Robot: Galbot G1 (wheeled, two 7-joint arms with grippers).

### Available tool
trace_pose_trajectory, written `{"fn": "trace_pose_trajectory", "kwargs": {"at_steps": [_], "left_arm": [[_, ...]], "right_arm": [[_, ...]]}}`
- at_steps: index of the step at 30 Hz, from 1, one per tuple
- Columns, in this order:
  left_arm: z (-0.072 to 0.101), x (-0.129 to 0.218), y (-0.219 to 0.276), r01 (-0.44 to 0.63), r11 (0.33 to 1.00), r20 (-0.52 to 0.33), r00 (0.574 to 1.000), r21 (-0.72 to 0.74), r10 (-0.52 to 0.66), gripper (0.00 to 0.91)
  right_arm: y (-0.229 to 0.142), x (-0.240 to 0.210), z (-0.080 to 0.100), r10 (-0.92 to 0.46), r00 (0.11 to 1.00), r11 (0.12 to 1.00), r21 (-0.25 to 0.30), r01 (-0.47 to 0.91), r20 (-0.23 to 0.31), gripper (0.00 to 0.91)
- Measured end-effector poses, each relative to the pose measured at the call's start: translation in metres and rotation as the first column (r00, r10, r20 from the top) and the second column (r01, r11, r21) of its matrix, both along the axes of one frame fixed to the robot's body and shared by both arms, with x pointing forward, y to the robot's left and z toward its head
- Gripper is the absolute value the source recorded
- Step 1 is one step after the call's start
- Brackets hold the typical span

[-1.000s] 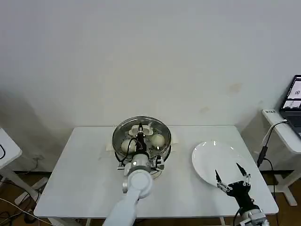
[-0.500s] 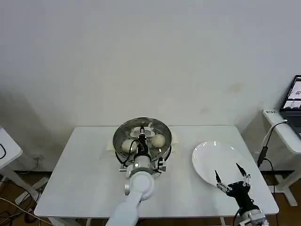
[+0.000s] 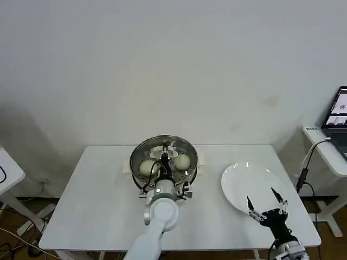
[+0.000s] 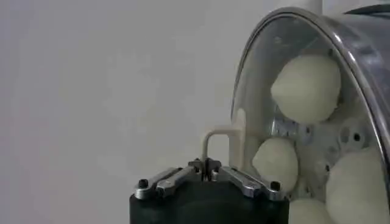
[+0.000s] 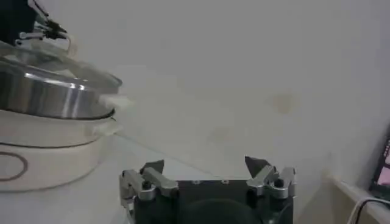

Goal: Take steamed baozi put them in steamer then cover it.

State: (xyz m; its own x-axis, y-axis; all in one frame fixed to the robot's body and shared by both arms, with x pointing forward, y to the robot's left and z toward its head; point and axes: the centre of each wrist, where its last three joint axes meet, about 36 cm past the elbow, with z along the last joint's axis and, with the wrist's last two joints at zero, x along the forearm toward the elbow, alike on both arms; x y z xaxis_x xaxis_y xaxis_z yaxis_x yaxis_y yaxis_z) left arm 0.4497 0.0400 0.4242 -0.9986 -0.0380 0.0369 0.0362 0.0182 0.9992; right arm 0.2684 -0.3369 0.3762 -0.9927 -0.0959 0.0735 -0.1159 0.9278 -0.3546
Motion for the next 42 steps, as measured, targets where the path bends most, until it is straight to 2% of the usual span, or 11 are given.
{"fn": "trace_pose_trajectory", "kwargs": {"at_steps": [5, 13, 20, 25, 28, 31, 36, 42], "left_arm": [[0.001, -0.004, 0.003, 0.003, 1.000, 0.004, 1.000, -0.011, -0.003, 0.907], [0.019, -0.024, 0.018, 0.034, 0.996, 0.042, 0.999, -0.084, -0.030, 0.907], [0.039, -0.055, 0.050, 0.108, 0.973, 0.070, 0.993, -0.204, -0.096, 0.907], [0.052, -0.083, 0.077, 0.169, 0.919, 0.080, 0.985, -0.356, -0.151, 0.907], [0.049, -0.098, 0.097, 0.184, 0.851, 0.073, 0.983, -0.493, -0.170, 0.907], [0.040, -0.112, 0.122, 0.177, 0.752, 0.084, 0.984, -0.635, -0.160, 0.907], [0.025, -0.137, 0.164, 0.133, 0.553, 0.109, 0.991, -0.823, -0.076, 0.907], [0.009, -0.172, 0.199, 0.034, 0.297, 0.051, 0.997, -0.954, 0.052, 0.907]], "right_arm": [[0.001, 0.000, 0.000, 0.002, 1.000, 1.000, -0.001, -0.002, 0.000, 0.907], [0.001, -0.001, -0.001, 0.003, 1.000, 1.000, -0.005, -0.003, -0.005, 0.907], [0.003, -0.003, -0.002, 0.008, 1.000, 1.000, -0.013, -0.008, -0.011, 0.907], [0.004, -0.004, -0.001, 0.017, 1.000, 1.000, -0.017, -0.017, -0.011, 0.907], [0.003, -0.006, -0.001, 0.018, 1.000, 1.000, -0.018, -0.019, -0.013, 0.907], [0.002, -0.007, -0.001, 0.015, 1.000, 1.000, -0.012, -0.015, -0.017, 0.907], [0.006, -0.009, 0.003, 0.020, 1.000, 0.999, 0.033, -0.019, -0.024, 0.907], [0.008, -0.014, 0.004, 0.028, 0.998, 0.992, 0.124, -0.021, -0.054, 0.907]]}}
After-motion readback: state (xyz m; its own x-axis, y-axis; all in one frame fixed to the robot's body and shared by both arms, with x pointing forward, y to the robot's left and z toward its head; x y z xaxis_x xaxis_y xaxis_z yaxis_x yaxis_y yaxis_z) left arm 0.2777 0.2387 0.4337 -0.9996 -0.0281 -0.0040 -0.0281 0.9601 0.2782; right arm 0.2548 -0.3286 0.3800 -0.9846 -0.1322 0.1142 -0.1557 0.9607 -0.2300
